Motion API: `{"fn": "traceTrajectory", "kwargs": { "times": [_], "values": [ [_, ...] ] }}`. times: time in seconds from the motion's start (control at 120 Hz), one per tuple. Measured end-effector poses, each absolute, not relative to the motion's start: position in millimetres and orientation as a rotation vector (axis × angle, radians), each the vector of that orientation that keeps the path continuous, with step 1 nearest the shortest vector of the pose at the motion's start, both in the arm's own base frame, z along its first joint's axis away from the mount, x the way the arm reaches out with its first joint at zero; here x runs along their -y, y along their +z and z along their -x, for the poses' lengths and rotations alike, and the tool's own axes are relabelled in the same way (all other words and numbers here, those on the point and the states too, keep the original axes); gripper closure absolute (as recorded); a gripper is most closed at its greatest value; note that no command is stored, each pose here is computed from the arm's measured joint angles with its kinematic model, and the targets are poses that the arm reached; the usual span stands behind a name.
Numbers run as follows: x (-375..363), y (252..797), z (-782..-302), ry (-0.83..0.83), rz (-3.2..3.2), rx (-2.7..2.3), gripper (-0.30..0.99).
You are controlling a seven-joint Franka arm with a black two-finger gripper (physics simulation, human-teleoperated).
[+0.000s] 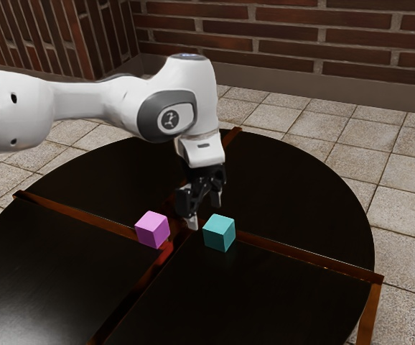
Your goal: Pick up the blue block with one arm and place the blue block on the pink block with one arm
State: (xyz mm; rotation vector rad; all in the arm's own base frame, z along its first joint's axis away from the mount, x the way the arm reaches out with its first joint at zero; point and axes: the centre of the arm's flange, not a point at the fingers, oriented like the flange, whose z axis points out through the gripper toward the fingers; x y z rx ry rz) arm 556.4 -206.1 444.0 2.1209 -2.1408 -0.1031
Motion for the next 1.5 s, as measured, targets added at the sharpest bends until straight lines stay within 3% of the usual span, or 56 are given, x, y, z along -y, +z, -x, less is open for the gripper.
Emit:
{"fn": "traceTrajectory", "kwargs": {
  "times": [0.492, 1.05, 1.5],
  "values": [
    [176.9, 396.8, -628.4, -0.032, -2.071, 2.188, 0.0],
    [146.1, 332.0, -668.8, -0.097, -2.296, 1.893, 0.0],
    [153.7, 322.5, -694.1, -0.121, -2.368, 1.957, 0.0]
  ]
}}
